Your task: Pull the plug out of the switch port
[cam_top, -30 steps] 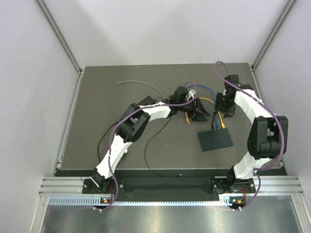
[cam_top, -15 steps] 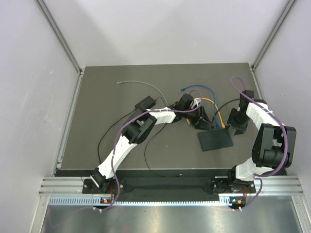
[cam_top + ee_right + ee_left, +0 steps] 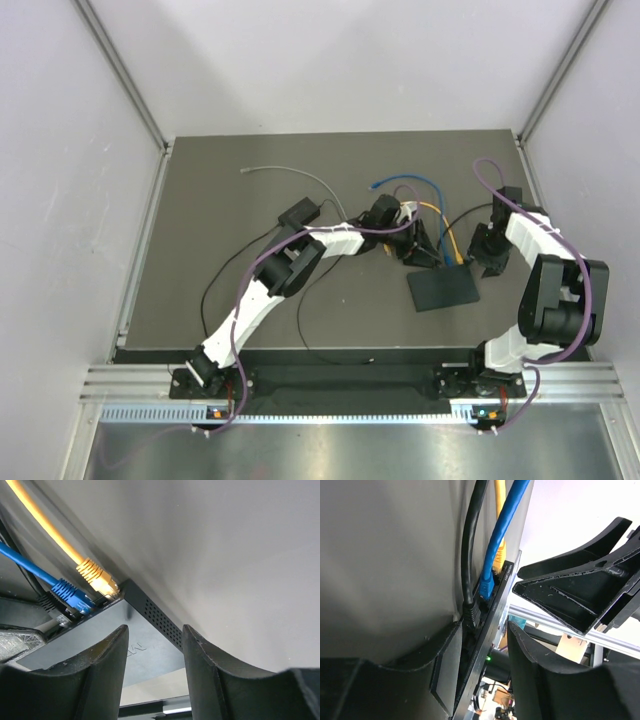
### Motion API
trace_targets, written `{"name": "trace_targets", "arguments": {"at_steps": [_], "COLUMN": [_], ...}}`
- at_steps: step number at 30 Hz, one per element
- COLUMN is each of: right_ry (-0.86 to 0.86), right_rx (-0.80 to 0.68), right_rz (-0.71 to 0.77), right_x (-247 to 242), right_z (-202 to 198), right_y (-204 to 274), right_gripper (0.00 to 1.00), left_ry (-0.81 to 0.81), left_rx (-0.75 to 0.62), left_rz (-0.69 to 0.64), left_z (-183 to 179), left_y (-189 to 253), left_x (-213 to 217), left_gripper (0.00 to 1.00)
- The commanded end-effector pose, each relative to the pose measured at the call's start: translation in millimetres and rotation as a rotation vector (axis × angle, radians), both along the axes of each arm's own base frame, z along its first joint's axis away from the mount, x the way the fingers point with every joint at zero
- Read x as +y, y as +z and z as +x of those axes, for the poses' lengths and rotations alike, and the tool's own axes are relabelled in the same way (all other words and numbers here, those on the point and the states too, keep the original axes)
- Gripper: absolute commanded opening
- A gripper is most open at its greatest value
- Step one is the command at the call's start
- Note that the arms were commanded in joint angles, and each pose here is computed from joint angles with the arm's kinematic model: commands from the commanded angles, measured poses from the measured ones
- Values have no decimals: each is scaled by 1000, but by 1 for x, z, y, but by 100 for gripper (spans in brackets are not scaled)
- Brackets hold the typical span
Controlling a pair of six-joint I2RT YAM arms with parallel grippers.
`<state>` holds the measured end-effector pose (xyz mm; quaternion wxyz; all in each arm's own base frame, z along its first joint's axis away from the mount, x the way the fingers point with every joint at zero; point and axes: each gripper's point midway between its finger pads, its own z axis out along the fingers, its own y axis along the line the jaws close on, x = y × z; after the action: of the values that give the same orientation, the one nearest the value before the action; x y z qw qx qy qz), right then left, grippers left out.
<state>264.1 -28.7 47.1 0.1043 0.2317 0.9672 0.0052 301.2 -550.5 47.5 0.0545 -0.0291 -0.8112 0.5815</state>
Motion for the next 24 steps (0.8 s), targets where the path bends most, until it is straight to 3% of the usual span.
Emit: {"name": "trace_targets", "arguments": {"at_steps": [1, 7, 24], "right_ry": [-19, 3, 8], "right_rx": [-48, -37, -7], "right_rz": [-30, 93, 111], "right_x": [-9, 13, 18], "right_z": [15, 18, 5], "right_y": [9, -1, -12], "right_gripper": [47, 46, 42], "left_ry": [3, 18, 11], "left_rx": [-44, -29, -48], "left_rz": [-52, -27, 49], "left_z": [1, -5, -19], "left_y": [8, -1, -32], "left_x": [-12, -16, -11], "left_gripper": [47, 47, 36]}}
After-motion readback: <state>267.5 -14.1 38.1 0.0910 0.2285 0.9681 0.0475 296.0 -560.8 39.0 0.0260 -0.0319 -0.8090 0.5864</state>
